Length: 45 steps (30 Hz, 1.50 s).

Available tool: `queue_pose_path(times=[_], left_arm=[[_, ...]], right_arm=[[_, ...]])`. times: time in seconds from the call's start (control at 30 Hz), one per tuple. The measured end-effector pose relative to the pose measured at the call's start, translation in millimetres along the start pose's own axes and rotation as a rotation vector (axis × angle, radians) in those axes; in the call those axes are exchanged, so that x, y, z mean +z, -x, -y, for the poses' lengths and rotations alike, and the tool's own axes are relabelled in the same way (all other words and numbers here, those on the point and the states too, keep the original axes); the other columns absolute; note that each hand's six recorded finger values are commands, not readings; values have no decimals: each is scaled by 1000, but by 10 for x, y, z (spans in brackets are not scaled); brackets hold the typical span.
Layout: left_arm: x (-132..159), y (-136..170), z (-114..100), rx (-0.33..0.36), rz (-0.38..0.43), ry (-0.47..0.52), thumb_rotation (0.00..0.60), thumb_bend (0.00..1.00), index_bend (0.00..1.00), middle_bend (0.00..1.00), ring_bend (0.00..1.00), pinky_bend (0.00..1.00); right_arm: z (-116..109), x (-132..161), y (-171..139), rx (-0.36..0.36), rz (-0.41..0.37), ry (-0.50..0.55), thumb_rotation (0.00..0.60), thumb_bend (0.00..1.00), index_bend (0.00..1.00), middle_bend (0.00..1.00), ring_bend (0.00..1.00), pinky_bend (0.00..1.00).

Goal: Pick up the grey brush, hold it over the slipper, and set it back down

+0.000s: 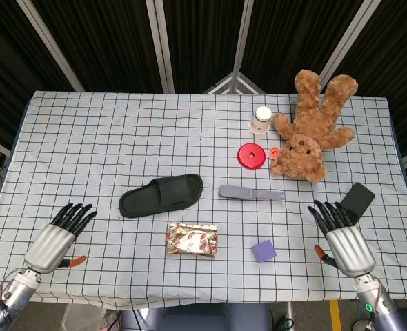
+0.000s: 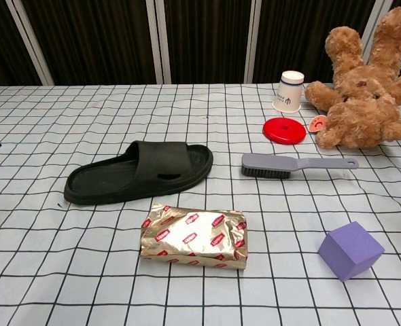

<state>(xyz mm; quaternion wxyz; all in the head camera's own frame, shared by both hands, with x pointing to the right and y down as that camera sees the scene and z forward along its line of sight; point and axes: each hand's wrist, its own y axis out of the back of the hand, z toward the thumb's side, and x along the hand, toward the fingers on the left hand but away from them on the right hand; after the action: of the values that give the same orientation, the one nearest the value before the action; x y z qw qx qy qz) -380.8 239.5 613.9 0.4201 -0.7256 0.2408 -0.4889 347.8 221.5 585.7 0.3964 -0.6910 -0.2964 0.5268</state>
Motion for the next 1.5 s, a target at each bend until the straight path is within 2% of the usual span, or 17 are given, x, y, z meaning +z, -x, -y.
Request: queue_pose_path(times=[0.27,0.43,0.57,0.83,1.07,1.3,1.5], left_arm=[[-32,-47,79,-33,-13,-7,535,69,0,0,0,29],[-78,-90,110,-45,-33,-8,534,69,0,0,0,29],[-124,-132,128,-53,-53,-7,532,69,0,0,0,29],[-182,-191,167,-77,-71,-4,535,69,0,0,0,29],[-224,-208,156,-76,-88,-3,534,69,0,0,0,29],[-314,-215,130,-71,-117,5,533,69,0,0,0,29],[-354,-220,132,-72,-131,6,533,69,0,0,0,29]], right_arm=[[47,406,810,117,-85,8,600,361,123,93,32,61],[97,627,1178,162,-114,1,600,362,125,109,38,61],[183,787,1454,186,-125,-29,600,362,165,117,41,61],[397,1174,1662,210,-181,-76,600,362,201,130,59,61],[564,1416,1865,230,-195,-94,600,362,202,132,61,61],[508,1509,2146,205,-178,-123,600,362,202,132,61,61],[478,1491,2246,205,-162,-133,600,363,205,132,61,61]])
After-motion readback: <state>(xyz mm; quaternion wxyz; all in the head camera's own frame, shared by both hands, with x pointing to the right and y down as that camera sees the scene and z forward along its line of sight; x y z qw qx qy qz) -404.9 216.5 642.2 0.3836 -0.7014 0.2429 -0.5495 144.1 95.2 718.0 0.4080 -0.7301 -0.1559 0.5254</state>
